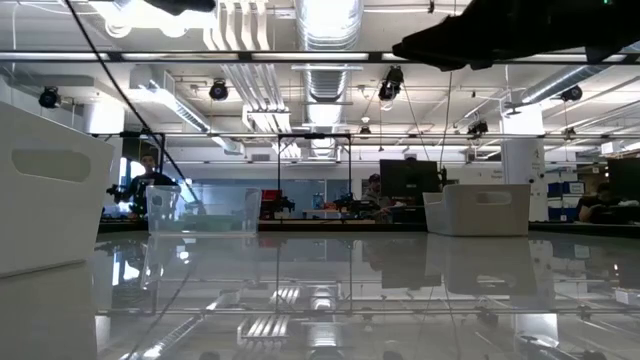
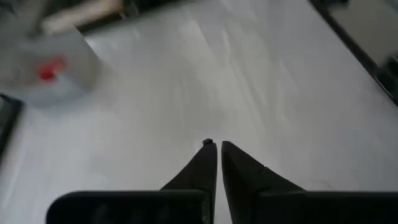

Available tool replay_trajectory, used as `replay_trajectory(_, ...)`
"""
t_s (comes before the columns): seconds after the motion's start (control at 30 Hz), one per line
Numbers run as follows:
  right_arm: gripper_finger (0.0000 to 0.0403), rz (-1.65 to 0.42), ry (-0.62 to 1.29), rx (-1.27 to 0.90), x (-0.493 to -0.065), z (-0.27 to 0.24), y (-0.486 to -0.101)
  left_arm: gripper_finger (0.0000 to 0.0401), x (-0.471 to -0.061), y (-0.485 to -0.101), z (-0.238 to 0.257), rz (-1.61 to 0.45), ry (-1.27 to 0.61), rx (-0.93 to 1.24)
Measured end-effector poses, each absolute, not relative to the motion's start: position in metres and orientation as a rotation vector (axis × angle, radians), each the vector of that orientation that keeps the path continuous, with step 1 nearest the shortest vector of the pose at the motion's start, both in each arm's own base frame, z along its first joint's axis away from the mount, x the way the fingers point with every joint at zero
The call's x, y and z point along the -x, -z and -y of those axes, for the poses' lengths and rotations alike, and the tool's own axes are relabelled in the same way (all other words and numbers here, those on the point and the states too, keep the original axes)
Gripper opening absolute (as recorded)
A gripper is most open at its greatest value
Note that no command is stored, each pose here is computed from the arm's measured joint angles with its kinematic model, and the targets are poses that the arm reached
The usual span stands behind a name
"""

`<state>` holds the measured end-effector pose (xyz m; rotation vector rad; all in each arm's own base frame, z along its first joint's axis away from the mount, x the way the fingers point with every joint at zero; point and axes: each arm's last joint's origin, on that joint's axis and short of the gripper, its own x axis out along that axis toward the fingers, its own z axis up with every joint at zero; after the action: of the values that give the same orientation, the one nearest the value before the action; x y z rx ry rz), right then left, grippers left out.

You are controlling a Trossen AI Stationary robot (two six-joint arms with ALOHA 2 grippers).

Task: Sort & place blocks by color
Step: Return to Home Position

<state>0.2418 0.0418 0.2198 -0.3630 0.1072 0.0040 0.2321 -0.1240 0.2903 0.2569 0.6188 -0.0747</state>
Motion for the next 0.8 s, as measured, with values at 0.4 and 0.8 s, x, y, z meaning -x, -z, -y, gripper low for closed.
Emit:
replay_trajectory(0.4,0.0178,-0.074,0.109,0.358,-0.201,-0.011,-0.212,0.0001,-0.187,-0.254,0.043,-0.364,-0.04,-0.296)
replay_trajectory(0.8,0.0143,0.016,0.229,0.335,-0.151,0.009,-0.195,0.0,-0.138,-0.223,0.017,-0.253,-0.126,-0.249)
